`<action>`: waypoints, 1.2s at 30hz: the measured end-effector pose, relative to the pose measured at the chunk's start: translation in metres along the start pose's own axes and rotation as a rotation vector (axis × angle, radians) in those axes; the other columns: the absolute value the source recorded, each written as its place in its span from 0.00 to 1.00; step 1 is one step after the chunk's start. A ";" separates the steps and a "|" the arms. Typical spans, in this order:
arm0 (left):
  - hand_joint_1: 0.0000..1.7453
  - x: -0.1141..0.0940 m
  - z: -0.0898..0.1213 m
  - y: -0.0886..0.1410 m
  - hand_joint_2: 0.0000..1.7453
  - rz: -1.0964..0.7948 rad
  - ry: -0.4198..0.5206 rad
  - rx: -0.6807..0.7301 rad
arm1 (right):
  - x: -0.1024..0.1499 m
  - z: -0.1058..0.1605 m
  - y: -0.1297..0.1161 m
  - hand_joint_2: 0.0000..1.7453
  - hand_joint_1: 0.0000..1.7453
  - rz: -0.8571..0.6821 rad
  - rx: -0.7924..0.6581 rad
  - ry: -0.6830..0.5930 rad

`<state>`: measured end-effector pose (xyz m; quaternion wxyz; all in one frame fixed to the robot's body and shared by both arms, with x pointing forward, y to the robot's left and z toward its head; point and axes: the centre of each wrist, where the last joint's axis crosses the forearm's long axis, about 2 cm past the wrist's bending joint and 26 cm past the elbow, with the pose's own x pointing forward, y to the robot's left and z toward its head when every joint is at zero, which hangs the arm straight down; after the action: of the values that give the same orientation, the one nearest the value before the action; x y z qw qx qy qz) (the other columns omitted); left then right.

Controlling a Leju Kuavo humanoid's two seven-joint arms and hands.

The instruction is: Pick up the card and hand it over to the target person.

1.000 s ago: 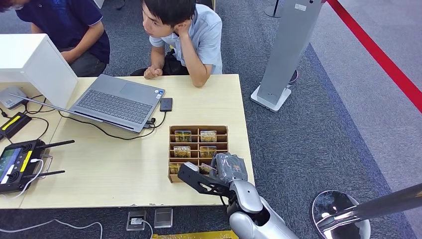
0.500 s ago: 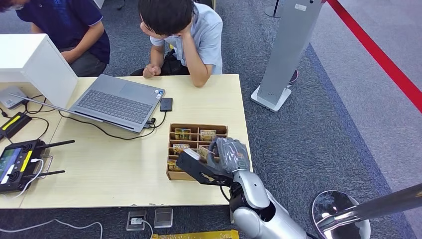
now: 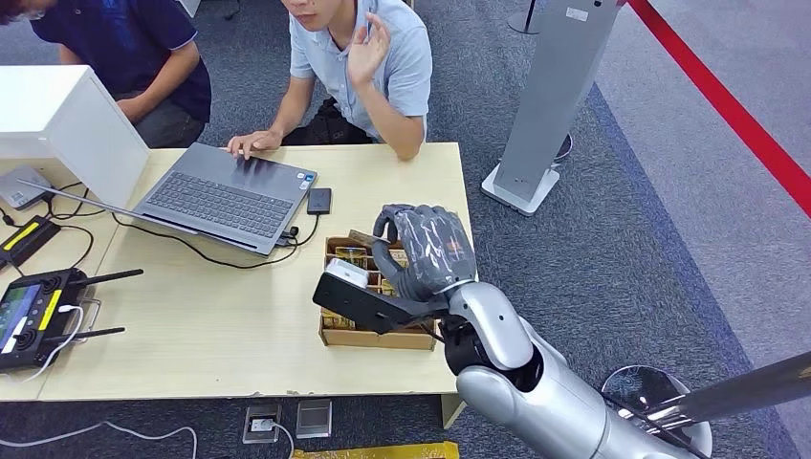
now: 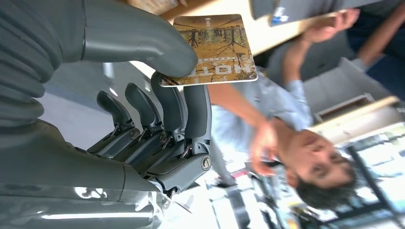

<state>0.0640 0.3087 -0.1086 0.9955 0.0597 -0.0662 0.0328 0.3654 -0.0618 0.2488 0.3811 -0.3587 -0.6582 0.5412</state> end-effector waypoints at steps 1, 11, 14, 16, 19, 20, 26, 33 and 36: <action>0.00 0.001 0.000 0.000 0.00 -0.013 -0.007 -0.002 | -0.001 -0.013 -0.002 1.00 0.89 0.041 0.001 0.000; 0.00 0.001 0.000 0.004 0.00 -0.016 -0.008 0.002 | 0.000 -0.064 -0.015 1.00 0.89 0.309 0.046 -0.006; 0.00 0.000 0.000 0.003 0.00 -0.015 -0.010 -0.002 | -0.006 -0.066 -0.012 1.00 0.89 0.359 0.056 0.012; 0.00 0.000 0.000 0.003 0.00 -0.014 -0.009 -0.005 | -0.012 -0.066 -0.009 1.00 0.89 0.395 0.070 0.025; 0.00 0.000 0.000 0.002 0.00 -0.010 0.000 -0.008 | -0.019 -0.063 -0.002 1.00 0.89 0.436 0.094 0.027; 0.00 0.000 0.000 0.001 0.00 -0.009 0.004 -0.010 | -0.020 -0.062 0.000 1.00 0.89 0.444 0.102 0.026; 0.00 0.000 0.000 0.001 0.00 -0.019 0.013 -0.018 | -0.021 -0.060 0.005 1.00 0.00 0.441 0.112 0.024; 0.00 0.000 0.000 -0.001 0.00 0.007 -0.004 -0.013 | -0.025 -0.070 -0.022 1.00 0.00 0.355 0.009 0.020; 0.00 0.000 0.000 -0.001 0.00 0.021 -0.008 -0.012 | -0.028 -0.074 -0.039 1.00 0.00 0.312 -0.059 0.009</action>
<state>0.0643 0.3073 -0.1087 0.9952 0.0530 -0.0709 0.0424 0.4420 -0.0603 0.2932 0.2845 -0.4700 -0.6085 0.5727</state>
